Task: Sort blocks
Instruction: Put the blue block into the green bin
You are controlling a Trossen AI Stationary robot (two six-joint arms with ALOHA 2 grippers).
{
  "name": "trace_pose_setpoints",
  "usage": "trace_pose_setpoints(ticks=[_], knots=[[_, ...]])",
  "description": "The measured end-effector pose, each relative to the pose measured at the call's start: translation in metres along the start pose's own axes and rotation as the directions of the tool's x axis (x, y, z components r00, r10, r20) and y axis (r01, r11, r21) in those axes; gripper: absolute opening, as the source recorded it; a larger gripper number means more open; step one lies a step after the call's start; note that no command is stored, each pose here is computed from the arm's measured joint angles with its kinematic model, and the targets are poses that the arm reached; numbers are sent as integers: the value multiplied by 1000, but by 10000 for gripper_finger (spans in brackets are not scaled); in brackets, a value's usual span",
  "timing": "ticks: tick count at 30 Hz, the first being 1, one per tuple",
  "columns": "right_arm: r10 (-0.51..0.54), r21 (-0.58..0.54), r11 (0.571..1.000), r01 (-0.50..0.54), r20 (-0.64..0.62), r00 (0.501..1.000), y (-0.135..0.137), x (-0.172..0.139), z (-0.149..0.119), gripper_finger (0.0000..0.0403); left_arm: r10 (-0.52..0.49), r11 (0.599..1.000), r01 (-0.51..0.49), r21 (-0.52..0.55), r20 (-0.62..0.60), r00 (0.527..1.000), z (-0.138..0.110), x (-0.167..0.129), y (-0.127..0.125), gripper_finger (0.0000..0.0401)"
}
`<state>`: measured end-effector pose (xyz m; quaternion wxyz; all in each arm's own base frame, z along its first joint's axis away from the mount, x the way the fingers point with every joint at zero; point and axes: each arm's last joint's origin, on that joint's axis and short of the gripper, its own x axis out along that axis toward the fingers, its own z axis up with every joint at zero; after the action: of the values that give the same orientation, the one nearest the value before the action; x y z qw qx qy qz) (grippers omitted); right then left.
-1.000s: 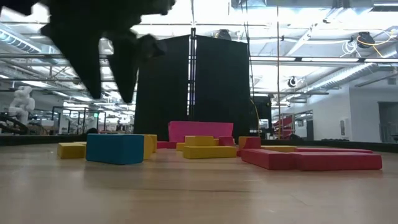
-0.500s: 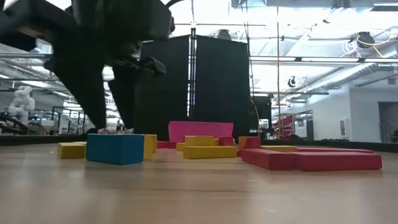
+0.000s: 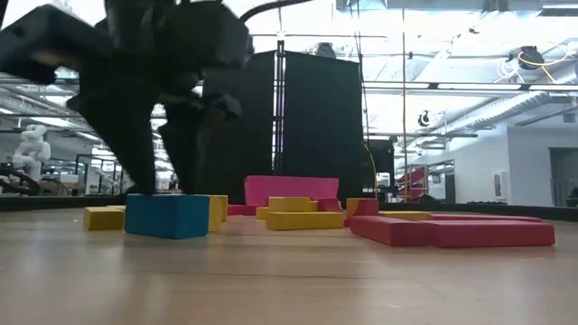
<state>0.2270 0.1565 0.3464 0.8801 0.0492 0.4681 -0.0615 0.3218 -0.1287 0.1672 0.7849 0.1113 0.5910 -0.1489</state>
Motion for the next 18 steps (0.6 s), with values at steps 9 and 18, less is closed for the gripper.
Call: trace_pose_setpoints(ticks=[9, 18], knots=[[1, 2, 1000, -1, 0, 1000, 0, 0, 0, 306, -3, 998, -3, -66, -81, 997, -25, 18, 0, 199], [1, 3, 1000, -1, 0, 1000, 0, 0, 0, 306, 1, 994, -4, -113, -20, 1000, -18, 18, 0, 150]])
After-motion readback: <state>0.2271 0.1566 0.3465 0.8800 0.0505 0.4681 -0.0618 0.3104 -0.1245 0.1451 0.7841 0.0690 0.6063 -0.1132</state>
